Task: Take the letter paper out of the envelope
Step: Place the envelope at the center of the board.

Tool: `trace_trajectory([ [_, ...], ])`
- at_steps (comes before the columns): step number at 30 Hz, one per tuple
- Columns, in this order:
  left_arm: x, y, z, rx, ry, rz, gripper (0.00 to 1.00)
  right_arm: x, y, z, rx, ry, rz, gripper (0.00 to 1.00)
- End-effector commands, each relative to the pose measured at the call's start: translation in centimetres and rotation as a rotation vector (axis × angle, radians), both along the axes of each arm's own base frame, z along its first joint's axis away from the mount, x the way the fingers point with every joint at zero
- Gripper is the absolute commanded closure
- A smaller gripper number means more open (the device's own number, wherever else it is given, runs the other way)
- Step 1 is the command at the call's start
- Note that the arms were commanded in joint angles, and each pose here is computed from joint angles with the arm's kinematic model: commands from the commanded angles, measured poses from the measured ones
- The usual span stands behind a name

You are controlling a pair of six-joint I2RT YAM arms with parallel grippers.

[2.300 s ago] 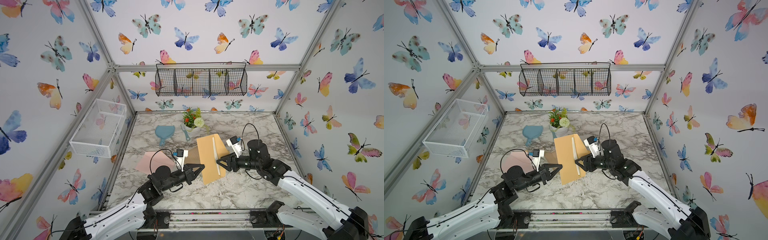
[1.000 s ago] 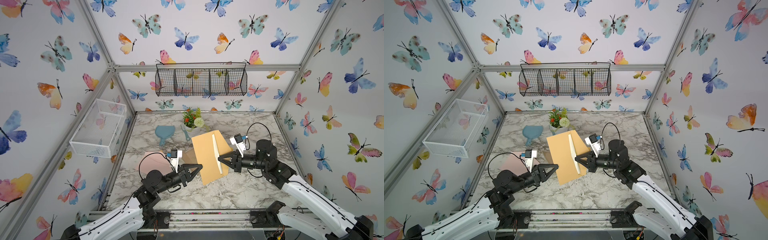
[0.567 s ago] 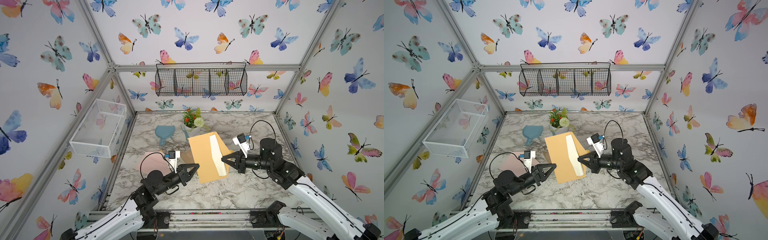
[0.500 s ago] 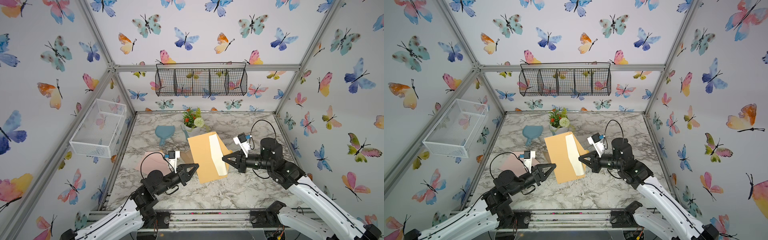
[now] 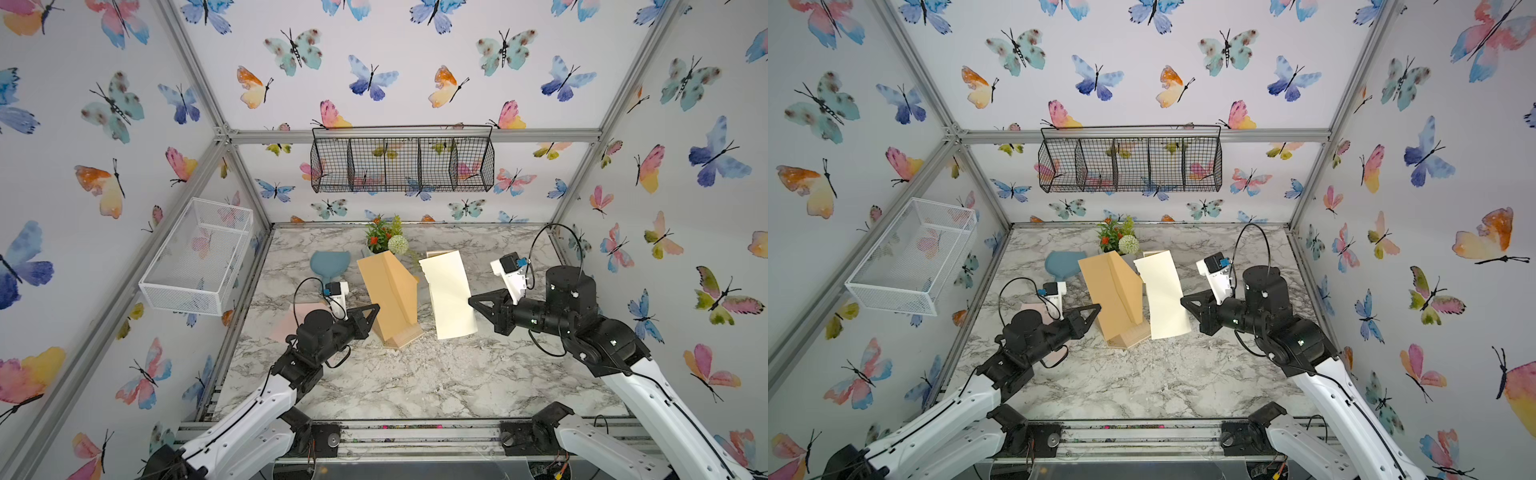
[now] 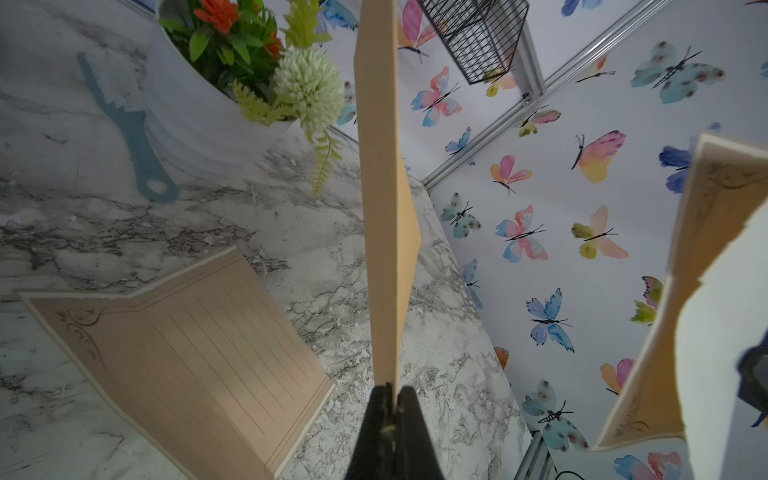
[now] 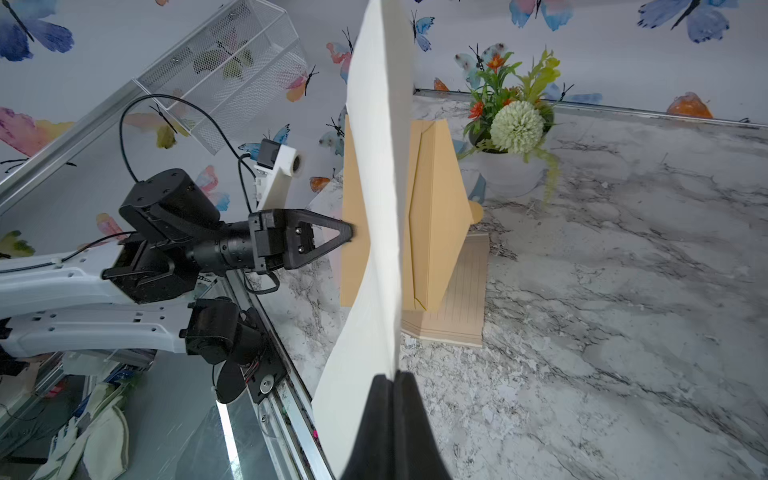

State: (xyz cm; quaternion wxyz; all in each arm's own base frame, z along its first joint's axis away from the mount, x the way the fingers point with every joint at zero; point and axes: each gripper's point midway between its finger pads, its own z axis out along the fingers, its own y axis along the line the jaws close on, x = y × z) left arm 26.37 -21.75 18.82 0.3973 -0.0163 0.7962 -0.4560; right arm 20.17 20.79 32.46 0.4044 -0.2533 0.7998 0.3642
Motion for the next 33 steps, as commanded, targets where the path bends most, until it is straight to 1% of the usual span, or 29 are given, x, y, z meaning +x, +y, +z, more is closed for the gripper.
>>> trace_trajectory([
  [1,0.8,-4.6,2.3,-0.067,-0.028,-0.208,0.99,0.4,-0.8,-0.5,-0.050,0.009,-0.039,0.98],
  [2,0.9,-6.0,2.0,-0.083,-0.002,-0.267,1.00,0.4,-0.8,-0.3,-0.048,0.006,-0.041,0.98],
  [4,1.4,-7.7,1.8,-0.113,0.008,-0.308,1.00,0.6,-1.0,0.1,-0.049,-0.004,-0.050,0.98],
  [7,2.0,-9.4,1.3,-0.119,0.021,-0.331,1.00,0.6,-1.1,0.7,-0.050,-0.014,-0.050,0.98],
  [10,2.7,-10.9,-0.6,-0.117,0.076,-0.352,1.00,0.5,-1.0,0.8,-0.051,-0.016,-0.044,0.98],
  [12,3.3,-11.9,-2.0,-0.125,0.117,-0.364,0.97,0.6,-0.9,0.7,-0.050,-0.012,-0.037,0.98],
  [15,4.2,-13.6,-4.2,-0.118,0.164,-0.396,0.82,0.5,-0.5,0.1,-0.037,0.000,-0.020,0.98],
  [17,4.7,-14.2,-4.9,-0.116,0.174,-0.399,0.69,0.4,-0.5,-0.3,-0.031,0.009,-0.018,0.98],
  [19,5.2,-14.5,-5.0,-0.117,0.170,-0.393,0.53,0.3,-0.4,-0.9,-0.020,0.021,-0.014,0.98],
  [21,5.7,-14.9,-4.8,-0.110,0.167,-0.397,0.40,0.0,-0.2,-1.8,-0.009,0.045,-0.004,0.98],
  [23,5.9,-15.3,-4.1,-0.113,0.159,-0.414,0.33,-0.1,-0.2,-2.6,-0.008,0.059,-0.002,0.98],
  [25,5.6,-15.4,-2.6,-0.138,0.136,-0.438,0.32,-0.3,-0.3,-3.1,-0.012,0.065,-0.005,0.98],
  [27,4.6,-15.1,-0.9,-0.180,0.106,-0.466,0.32,-0.6,-0.4,-3.2,-0.009,0.064,0.000,0.98],
  [30,1.7,-14.3,2.4,-0.265,0.030,-0.555,0.36,-1.2,-0.4,-2.7,-0.001,0.051,0.022,0.98],
  [33,-1.5,-12.9,4.3,-0.312,-0.028,-0.625,0.40,-1.2,-0.3,-2.5,-0.004,0.046,0.036,0.98],
])
